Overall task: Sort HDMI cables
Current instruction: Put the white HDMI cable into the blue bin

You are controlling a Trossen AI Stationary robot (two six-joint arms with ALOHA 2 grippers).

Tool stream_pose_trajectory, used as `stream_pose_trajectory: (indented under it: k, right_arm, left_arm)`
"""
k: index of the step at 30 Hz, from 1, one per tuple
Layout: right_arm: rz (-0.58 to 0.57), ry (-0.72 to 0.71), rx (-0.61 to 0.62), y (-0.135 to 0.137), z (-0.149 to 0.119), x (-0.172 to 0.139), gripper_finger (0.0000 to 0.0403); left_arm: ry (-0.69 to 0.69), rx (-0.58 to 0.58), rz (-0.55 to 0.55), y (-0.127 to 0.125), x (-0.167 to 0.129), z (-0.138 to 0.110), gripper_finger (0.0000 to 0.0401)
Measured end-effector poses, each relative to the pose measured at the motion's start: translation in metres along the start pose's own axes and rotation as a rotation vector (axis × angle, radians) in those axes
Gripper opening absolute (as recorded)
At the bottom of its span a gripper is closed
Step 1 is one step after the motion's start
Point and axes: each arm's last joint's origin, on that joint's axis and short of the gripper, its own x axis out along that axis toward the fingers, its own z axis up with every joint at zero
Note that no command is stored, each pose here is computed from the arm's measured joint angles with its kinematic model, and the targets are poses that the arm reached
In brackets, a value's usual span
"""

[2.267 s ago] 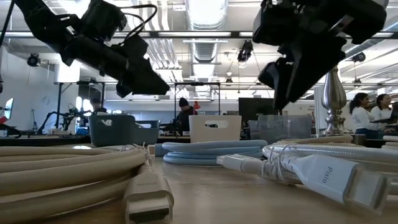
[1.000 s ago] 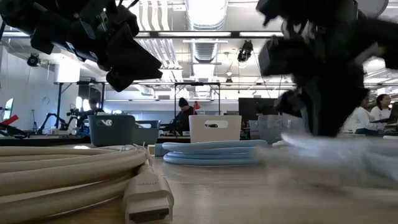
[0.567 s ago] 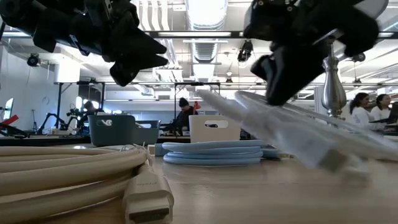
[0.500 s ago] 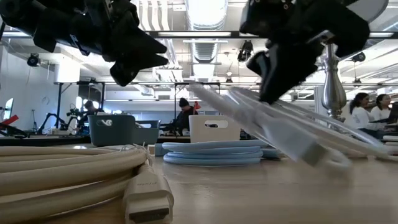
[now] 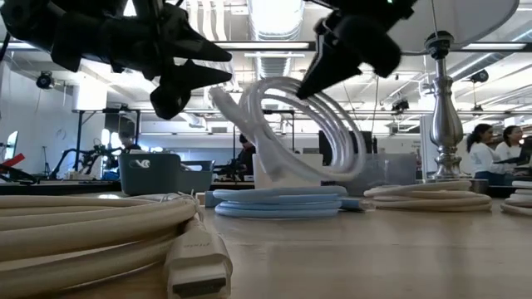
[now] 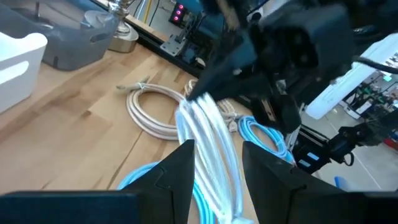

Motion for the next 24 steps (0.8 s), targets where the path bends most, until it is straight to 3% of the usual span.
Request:
stream_pose_trajectory:
  k: [9,24]
  right_arm:
    - [-0.035,-0.031,-0.010,-0.008,0.012,-0.004,0.0013]
    - [-0.039,0.010,-0.014,-0.009,0.001,0.004,0.0021]
  left_arm:
    - [0.028,0.022,0.018,-0.004,0.027,-0.001,0.0138]
    - [0.068,0.025,0.011,-0.008,0.053,-0.004,0.0134]
